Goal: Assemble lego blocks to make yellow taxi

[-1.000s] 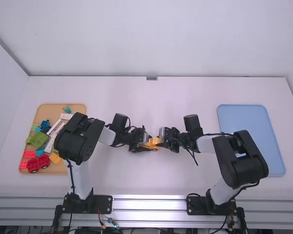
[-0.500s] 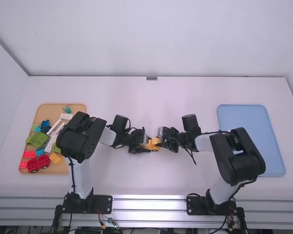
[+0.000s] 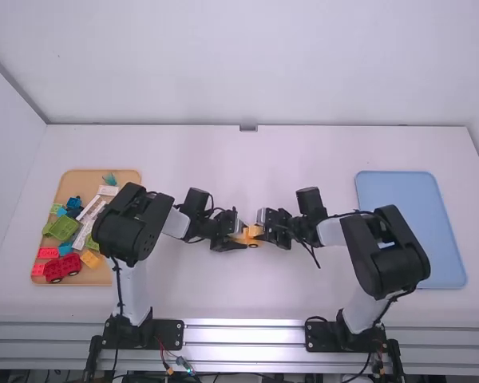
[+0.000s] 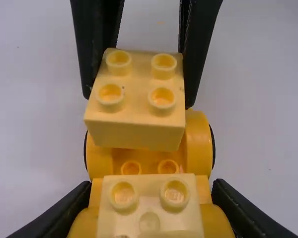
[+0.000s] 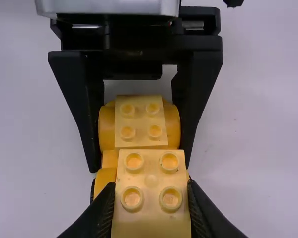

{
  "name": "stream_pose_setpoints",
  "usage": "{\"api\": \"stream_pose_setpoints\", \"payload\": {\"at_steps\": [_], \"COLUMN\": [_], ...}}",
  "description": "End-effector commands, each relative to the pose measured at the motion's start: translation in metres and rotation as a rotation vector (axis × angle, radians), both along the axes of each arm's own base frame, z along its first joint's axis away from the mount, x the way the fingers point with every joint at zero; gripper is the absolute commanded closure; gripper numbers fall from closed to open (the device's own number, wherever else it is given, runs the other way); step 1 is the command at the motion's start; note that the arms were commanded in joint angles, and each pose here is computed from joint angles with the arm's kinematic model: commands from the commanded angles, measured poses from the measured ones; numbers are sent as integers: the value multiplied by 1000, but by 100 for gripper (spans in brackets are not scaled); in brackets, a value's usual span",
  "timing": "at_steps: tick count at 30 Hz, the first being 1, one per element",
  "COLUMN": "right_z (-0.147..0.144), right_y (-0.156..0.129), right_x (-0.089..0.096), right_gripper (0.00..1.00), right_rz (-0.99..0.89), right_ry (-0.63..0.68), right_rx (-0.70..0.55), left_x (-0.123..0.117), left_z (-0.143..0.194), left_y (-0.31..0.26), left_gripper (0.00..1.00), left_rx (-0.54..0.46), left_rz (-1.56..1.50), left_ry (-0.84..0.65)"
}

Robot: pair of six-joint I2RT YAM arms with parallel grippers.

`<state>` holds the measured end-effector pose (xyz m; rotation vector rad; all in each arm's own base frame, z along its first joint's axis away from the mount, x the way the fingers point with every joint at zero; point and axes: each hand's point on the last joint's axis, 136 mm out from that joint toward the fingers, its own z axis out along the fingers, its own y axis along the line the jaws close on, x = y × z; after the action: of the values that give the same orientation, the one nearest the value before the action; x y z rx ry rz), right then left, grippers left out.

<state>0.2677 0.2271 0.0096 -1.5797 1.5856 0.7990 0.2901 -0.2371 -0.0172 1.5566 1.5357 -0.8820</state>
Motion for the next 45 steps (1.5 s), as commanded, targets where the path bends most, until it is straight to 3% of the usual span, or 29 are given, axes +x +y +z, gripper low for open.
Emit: {"api": "stream_pose_setpoints", "payload": {"at_steps": [1,32,45], "right_z": [0,-6,-8], "right_y": [3,10,11], "right_x": [1,-3,-6], "right_gripper": [92,93,88], "right_rz": [18,42,35], "right_ry": [-8,-34,-13], "right_rx": [3,-39,-49], "left_x": [-8,-20,-14], "left_z": [-2,-6,-3], "left_y": [-2,-1,-2], "left_gripper": [54,65,64], "left_rx": [-10,-21,-31], "left_rz": [-13,-15,0], "left_ry": [32,28,25]}}
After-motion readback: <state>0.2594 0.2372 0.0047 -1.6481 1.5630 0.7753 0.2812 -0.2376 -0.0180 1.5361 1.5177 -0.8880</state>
